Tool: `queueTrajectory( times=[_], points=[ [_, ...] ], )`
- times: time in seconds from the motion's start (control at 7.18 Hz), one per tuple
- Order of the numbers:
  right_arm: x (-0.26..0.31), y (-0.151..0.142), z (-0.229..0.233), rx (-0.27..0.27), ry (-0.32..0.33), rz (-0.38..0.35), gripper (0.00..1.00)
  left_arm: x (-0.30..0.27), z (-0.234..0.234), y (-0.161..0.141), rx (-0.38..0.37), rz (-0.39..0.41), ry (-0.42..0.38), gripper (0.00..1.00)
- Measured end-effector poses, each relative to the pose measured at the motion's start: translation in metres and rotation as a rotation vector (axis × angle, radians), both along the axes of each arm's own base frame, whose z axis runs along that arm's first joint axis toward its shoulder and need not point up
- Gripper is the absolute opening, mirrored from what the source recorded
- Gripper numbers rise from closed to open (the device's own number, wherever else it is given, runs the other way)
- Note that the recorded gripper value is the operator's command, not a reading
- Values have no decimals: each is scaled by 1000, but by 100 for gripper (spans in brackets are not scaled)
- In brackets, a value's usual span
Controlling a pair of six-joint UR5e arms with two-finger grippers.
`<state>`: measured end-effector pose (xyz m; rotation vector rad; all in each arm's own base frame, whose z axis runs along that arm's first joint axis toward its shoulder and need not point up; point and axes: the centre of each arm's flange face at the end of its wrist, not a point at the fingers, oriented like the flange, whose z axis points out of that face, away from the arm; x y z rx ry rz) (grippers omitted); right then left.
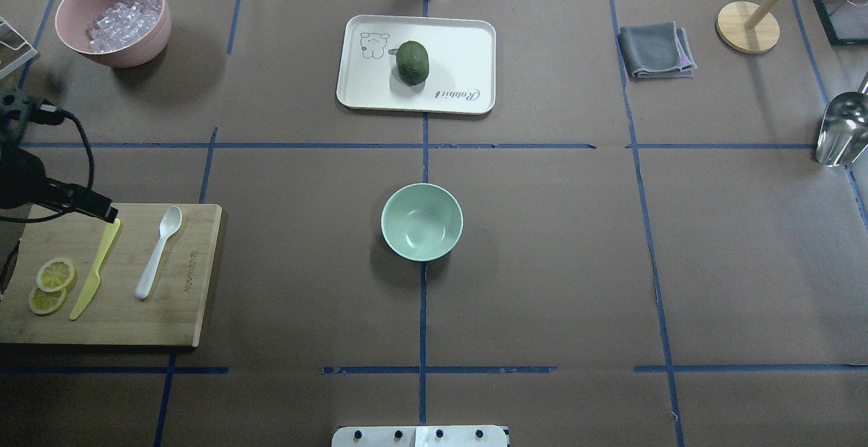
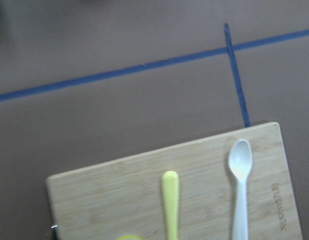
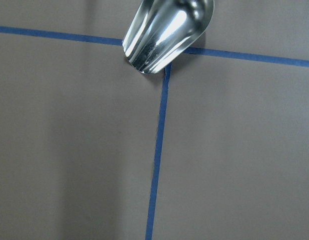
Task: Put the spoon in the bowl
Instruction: 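Move the left gripper over the white spoon on the cutting board, then lower the left gripper and grasp the white spoon by its handle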
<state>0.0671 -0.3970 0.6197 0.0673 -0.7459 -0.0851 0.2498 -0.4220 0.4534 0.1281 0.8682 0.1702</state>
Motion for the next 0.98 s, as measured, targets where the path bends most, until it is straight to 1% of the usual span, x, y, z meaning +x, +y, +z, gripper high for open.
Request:
queueTrajectory(
  times=[0.14,0.28,0.42,0.7,0.84,0.98],
  points=[
    [0,0,0,0,0,-1,100,31,-2,1,3,-13,-12,99],
    [0,0,1,1,0,-3,100,52,-1,-4,6,-15,-23,96],
    [0,0,1,2,0,-4,100,66,2,-11,5,-14,-31,88],
    [0,0,1,1,1,-4,100,76,10,-17,-4,-10,-47,86],
    [0,0,1,0,1,-3,100,80,17,-16,-13,-4,-57,83],
    [0,0,1,-1,1,-2,100,85,22,-14,-19,6,-64,81]
  ],
)
